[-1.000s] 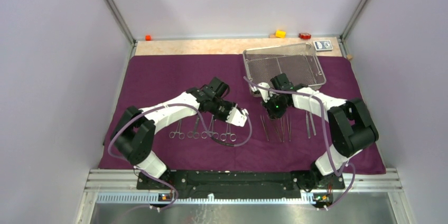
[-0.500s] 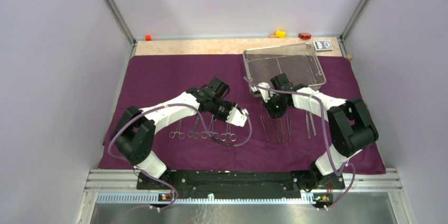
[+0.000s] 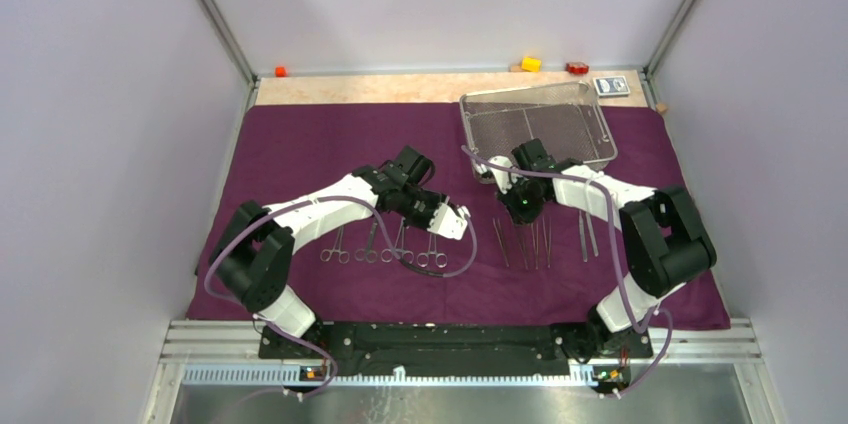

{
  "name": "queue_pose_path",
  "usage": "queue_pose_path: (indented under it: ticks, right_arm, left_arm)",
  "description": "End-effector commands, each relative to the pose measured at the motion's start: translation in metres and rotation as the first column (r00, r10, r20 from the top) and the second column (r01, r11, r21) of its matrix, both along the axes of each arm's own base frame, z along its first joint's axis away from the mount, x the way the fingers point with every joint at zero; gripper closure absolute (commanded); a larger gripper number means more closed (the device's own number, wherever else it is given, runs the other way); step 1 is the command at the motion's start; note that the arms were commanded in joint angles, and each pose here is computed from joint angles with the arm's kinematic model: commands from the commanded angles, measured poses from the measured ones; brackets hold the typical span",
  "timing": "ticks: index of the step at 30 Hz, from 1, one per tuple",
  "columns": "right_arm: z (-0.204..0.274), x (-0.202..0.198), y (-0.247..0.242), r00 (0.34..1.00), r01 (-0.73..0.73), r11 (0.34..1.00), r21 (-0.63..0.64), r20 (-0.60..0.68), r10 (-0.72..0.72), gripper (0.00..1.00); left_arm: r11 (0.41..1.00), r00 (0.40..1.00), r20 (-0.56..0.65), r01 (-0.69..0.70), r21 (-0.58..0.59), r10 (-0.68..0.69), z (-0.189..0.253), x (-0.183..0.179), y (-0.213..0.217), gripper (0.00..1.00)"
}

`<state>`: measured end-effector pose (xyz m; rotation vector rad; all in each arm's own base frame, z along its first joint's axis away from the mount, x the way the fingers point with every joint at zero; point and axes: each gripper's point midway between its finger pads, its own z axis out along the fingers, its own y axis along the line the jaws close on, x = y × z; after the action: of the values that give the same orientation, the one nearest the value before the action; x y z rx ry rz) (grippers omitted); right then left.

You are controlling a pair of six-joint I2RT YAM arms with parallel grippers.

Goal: Open and lay out the surgical kit
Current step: Reset both arms

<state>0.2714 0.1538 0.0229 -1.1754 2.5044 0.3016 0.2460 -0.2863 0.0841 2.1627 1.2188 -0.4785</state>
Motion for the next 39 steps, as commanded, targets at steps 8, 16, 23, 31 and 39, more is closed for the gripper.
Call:
queue_pose_path:
  ticks: [8,16,23,31,39]
  right_arm:
    - [0.019,0.010,0.009,0.998,0.002,1.000,0.028,0.059,-0.003,1.00]
    - [0.061,0.026,0.015,0.984,0.012,0.994,0.106,0.175,-0.030,0.92]
    - [0.111,0.055,0.001,0.954,0.099,0.969,0.226,0.257,-0.157,0.83]
    - [0.201,0.101,-0.050,0.814,0.251,0.870,0.425,0.393,-0.427,0.68]
    - [0.264,0.117,-0.089,0.609,0.343,0.789,0.510,0.519,-0.600,0.24]
  left_arm:
    - [1.000,1.000,0.015,-0.009,-0.029,0.009,0.011,0.002,0.002,0.69]
    - [0.991,0.995,-0.007,-0.100,-0.091,0.100,0.022,0.017,0.003,0.68]
    - [0.926,0.951,-0.020,-0.304,-0.224,0.307,0.053,0.060,0.011,0.67]
    - [0.603,0.708,-0.085,-0.652,-0.459,0.701,0.106,0.140,0.072,0.62]
    - [0.219,0.461,-0.286,-0.770,-0.599,0.840,0.151,0.175,0.165,0.31]
